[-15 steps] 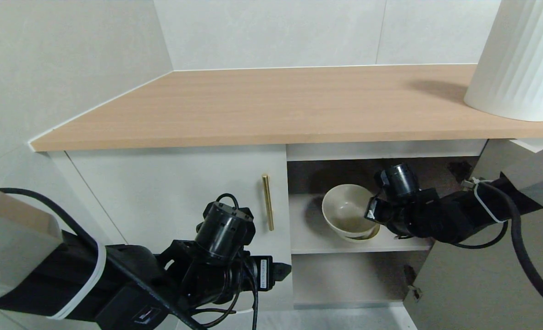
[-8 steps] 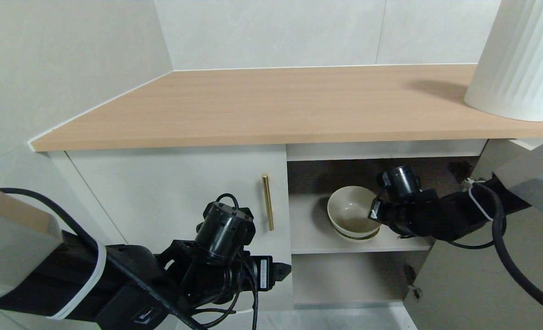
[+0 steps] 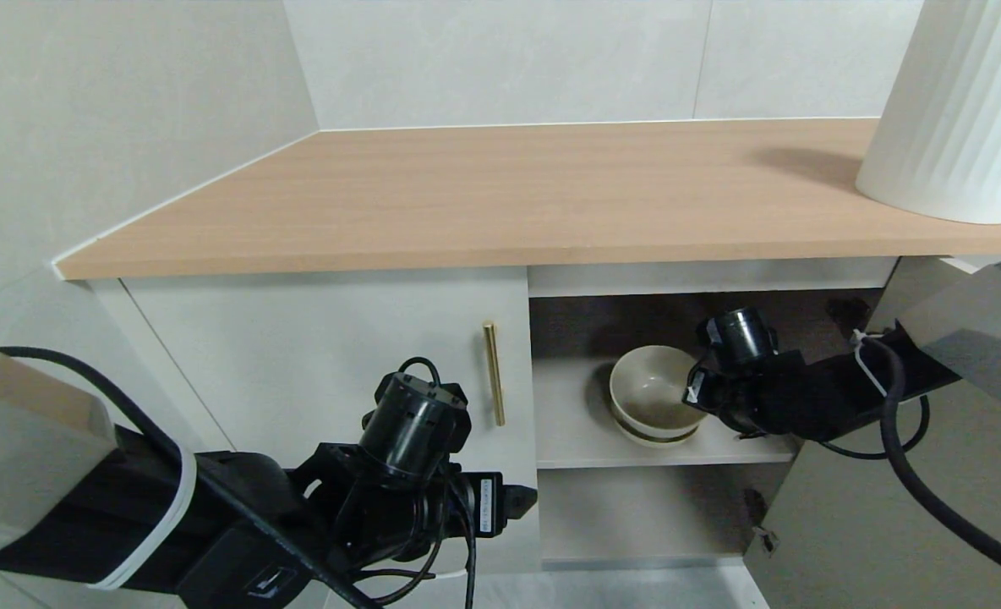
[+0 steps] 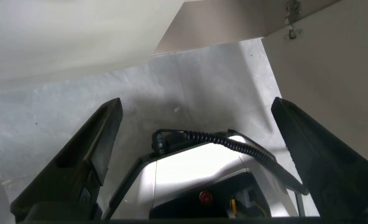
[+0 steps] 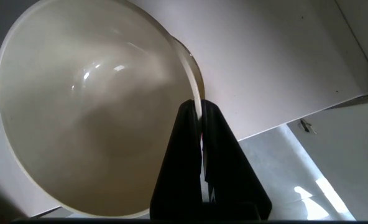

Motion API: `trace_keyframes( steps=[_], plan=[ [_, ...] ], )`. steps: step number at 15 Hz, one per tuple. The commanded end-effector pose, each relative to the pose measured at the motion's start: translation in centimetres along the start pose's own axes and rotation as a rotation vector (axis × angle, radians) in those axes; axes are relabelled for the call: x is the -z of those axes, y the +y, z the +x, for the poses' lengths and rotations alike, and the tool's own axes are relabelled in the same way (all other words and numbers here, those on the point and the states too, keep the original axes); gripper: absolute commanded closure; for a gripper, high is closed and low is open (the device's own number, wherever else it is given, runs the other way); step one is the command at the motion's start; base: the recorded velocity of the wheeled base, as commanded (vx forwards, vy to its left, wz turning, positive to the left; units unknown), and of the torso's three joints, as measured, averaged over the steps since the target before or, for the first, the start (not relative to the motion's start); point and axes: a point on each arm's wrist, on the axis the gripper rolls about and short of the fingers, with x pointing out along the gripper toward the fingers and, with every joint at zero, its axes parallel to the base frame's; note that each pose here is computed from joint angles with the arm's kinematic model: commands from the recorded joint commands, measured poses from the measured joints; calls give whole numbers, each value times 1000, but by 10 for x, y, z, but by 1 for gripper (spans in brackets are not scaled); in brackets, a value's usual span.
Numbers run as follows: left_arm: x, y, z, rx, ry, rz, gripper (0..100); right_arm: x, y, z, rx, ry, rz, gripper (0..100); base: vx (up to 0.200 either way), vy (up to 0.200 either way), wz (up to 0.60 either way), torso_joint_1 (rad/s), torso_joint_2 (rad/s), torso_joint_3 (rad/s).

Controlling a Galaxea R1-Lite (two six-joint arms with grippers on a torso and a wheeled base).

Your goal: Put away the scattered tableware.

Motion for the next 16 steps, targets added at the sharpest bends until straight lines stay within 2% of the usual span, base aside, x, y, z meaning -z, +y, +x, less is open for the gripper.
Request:
trace_keyframes(
  steps=[1, 6, 7, 16],
  plan=[
    [0, 0, 0, 0, 0, 0, 0, 1, 0, 1, 0, 2, -1, 100, 0, 0, 0, 0, 0, 0],
    [0, 0, 0, 0, 0, 0, 0, 4, 1, 7, 6, 7, -4, 100, 0, 0, 0, 0, 0, 0],
    [0, 0, 0, -1, 2, 0, 0, 4, 0, 7, 8, 10, -5, 0, 0, 0, 0, 0, 0, 0],
    [0, 0, 0, 0, 0, 0, 0, 3, 1, 2, 1, 12, -9, 0, 0, 0, 0, 0, 0, 0]
  ],
)
